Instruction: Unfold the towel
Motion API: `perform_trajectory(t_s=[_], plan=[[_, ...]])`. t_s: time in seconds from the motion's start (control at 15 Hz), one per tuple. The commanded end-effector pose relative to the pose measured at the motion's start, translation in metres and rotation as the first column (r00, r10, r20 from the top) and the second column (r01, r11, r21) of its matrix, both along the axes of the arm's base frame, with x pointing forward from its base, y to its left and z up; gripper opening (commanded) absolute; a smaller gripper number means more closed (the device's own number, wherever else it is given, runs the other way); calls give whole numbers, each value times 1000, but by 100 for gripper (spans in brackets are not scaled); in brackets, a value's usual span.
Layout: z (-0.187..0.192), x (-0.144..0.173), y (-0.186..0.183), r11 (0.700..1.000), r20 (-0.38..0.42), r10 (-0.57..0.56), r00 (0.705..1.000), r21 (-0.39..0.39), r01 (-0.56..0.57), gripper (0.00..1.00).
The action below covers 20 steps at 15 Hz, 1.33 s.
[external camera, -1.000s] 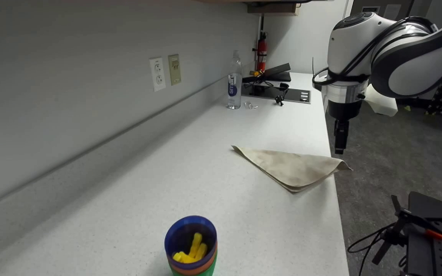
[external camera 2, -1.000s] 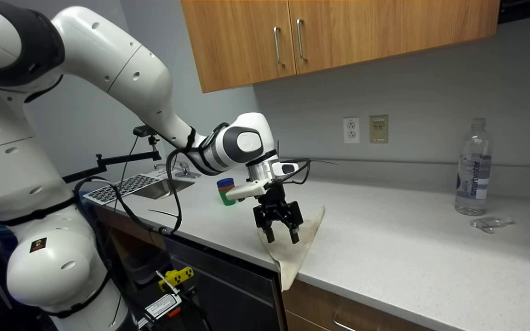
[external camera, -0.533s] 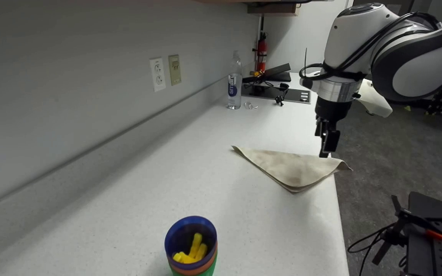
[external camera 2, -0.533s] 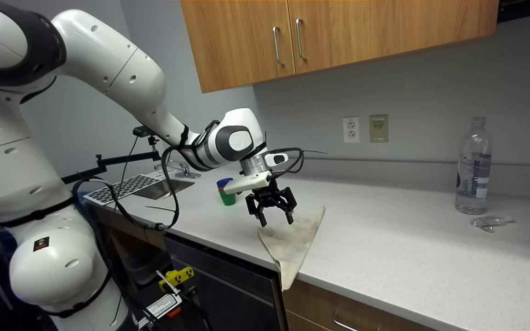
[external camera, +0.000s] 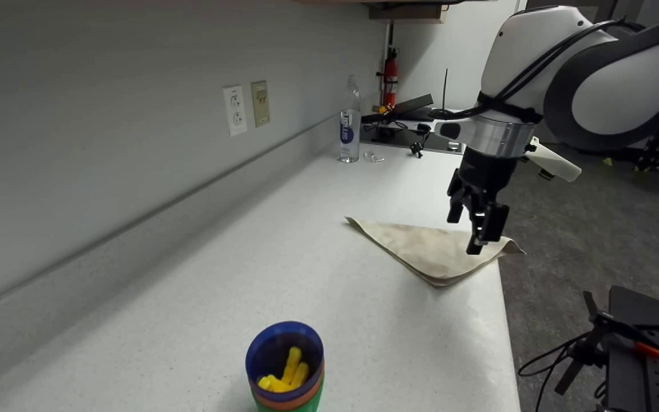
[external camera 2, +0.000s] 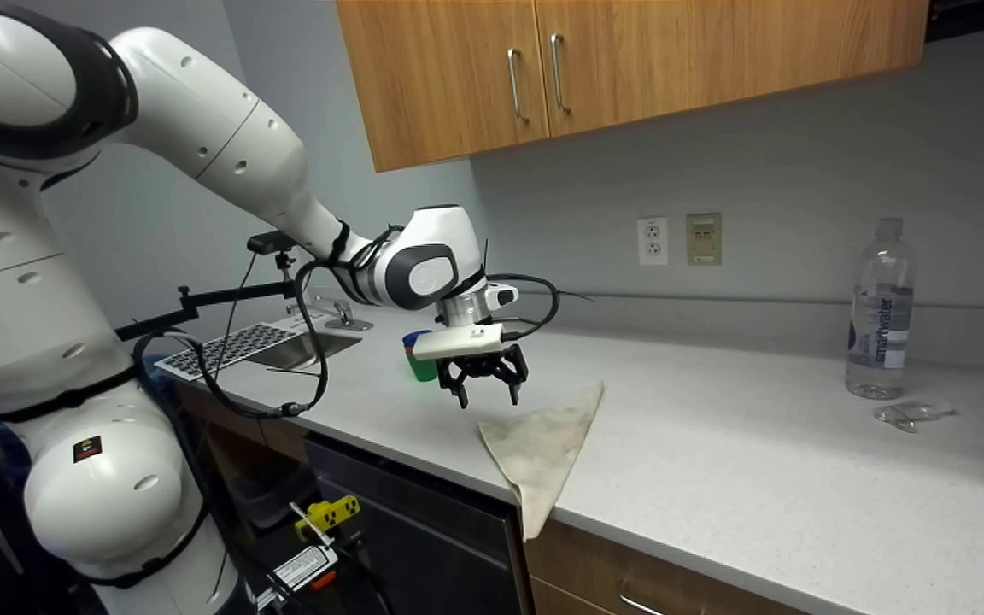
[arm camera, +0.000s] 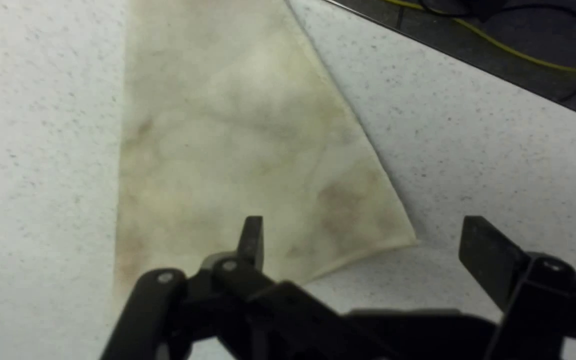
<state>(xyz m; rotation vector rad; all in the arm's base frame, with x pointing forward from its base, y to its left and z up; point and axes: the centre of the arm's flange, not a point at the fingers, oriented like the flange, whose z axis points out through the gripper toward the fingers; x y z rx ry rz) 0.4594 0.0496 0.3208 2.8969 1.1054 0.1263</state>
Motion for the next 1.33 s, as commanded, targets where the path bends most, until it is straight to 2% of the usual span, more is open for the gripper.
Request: perform_trajectory(t_s=[0.0, 0.53, 0.87, 1.27], plan=[[1, -1, 3, 1000, 1, 12, 1000, 12, -12, 100], [1, -4, 4, 1000, -1, 19, 1000, 16, -19, 100], [-14, 6, 8, 999, -5, 37, 999, -33, -37, 100], [-28, 6, 24, 996, 3, 75, 997, -48, -74, 100]])
